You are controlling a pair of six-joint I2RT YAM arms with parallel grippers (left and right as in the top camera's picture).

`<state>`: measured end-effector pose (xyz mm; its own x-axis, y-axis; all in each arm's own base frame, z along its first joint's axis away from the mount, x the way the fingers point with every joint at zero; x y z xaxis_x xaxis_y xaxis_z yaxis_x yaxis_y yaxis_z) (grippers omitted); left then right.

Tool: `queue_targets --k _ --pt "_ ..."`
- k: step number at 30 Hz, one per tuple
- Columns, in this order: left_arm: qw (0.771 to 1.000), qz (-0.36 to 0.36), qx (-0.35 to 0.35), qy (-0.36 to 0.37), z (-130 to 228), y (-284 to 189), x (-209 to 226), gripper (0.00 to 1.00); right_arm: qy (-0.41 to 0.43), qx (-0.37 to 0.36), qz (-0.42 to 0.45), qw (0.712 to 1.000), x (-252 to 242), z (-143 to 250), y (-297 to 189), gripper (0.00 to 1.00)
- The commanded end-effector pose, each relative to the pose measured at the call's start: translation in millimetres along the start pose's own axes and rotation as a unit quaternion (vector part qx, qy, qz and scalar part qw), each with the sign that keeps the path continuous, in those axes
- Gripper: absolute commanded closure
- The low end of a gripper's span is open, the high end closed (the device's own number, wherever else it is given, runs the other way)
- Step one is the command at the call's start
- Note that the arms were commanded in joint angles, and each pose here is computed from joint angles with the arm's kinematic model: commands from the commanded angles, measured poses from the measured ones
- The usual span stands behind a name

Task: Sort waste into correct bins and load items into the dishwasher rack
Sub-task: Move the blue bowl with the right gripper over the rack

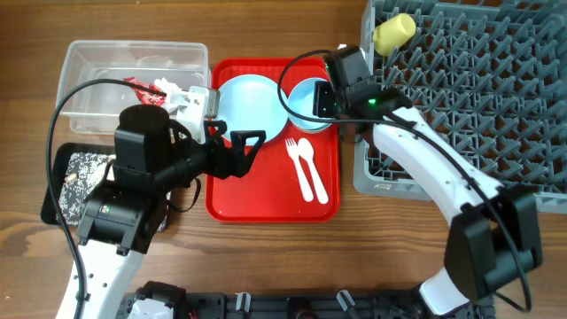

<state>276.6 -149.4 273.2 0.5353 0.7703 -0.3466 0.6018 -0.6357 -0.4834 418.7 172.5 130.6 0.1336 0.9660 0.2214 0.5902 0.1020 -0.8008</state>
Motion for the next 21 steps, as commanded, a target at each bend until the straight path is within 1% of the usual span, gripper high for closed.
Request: queue_targets --k 1,4,6,11,13,21 --pt "1.0 -0.007 0.002 0.008 1.8 -0.3 3.3 0.08 0.011 -0.017 0.017 1.0 -2.5 -7.6 11.9 0.34" --pt "1.0 -0.007 0.002 0.008 2.0 -0.3 3.3 0.08 0.013 -0.025 0.032 0.999 -6.8 -9.0 19.6 0.35" --pt "1.0 -0.007 0.002 0.008 1.9 -0.3 3.4 0.08 0.019 -0.03 0.046 0.998 -11.2 -9.1 24.1 0.37" --pt "1.0 -0.007 0.001 0.008 1.7 -0.3 3.4 0.08 0.015 -0.02 0.055 0.998 -14.2 -1.4 38.4 0.39" --pt "1.0 -0.007 0.001 0.008 1.7 -0.3 3.4 0.08 0.015 -0.017 0.058 0.998 -15.0 1.1 43.4 0.41" --pt "1.0 -0.007 0.001 0.008 1.8 -0.3 3.4 0.08 0.013 -0.009 0.063 0.998 -16.8 7.7 56.8 0.56"
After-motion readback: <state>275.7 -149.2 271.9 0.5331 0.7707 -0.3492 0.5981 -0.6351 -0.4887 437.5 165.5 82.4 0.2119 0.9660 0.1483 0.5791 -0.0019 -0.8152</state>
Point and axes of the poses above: each gripper's point midway between its finger pads, its own y axis out along the fingers, its own x axis along the line the jaws close on, z = x × y, the point moved 1 cm from there along -y, back along the fingers, and after that the axes turned 11 degrees about y, right-handed, at the moved point
